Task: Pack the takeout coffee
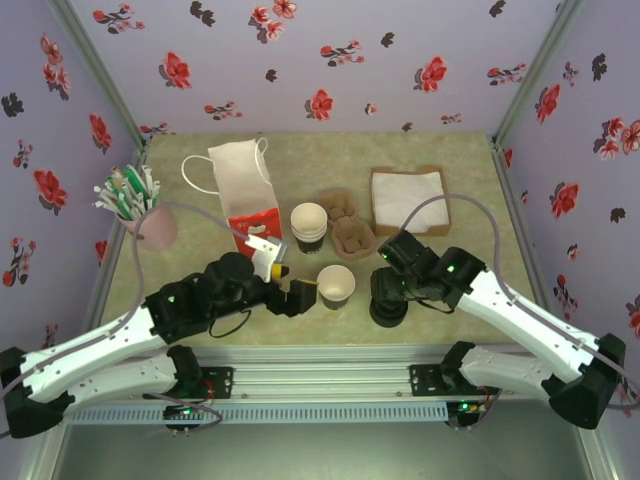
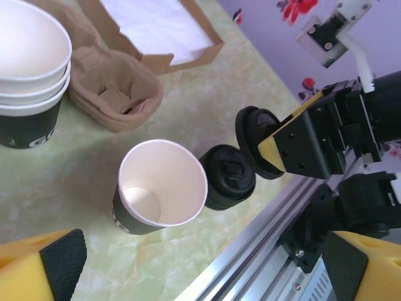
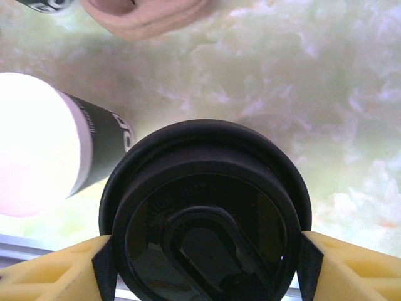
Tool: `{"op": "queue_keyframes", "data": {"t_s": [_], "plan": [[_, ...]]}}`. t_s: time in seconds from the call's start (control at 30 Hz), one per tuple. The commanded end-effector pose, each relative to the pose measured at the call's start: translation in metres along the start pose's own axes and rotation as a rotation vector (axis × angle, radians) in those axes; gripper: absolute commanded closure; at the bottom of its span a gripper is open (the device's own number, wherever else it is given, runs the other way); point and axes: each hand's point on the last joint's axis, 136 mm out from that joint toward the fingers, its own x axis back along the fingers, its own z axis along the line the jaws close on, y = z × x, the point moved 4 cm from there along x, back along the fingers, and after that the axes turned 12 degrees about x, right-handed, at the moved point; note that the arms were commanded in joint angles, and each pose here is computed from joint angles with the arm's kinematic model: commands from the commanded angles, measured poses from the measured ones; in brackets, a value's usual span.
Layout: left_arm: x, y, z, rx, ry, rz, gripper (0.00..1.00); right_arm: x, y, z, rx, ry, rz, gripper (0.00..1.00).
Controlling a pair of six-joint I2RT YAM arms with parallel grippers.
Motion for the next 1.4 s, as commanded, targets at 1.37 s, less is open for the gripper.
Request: {"op": "queue_keyframes", "data": {"t_s": [1.37], "plan": [[0.012, -0.046, 0.075, 0.012, 0.269, 0.044, 0.01, -0.032, 0.060, 0.096, 0.247, 0.034, 0.205, 0.28]]}}
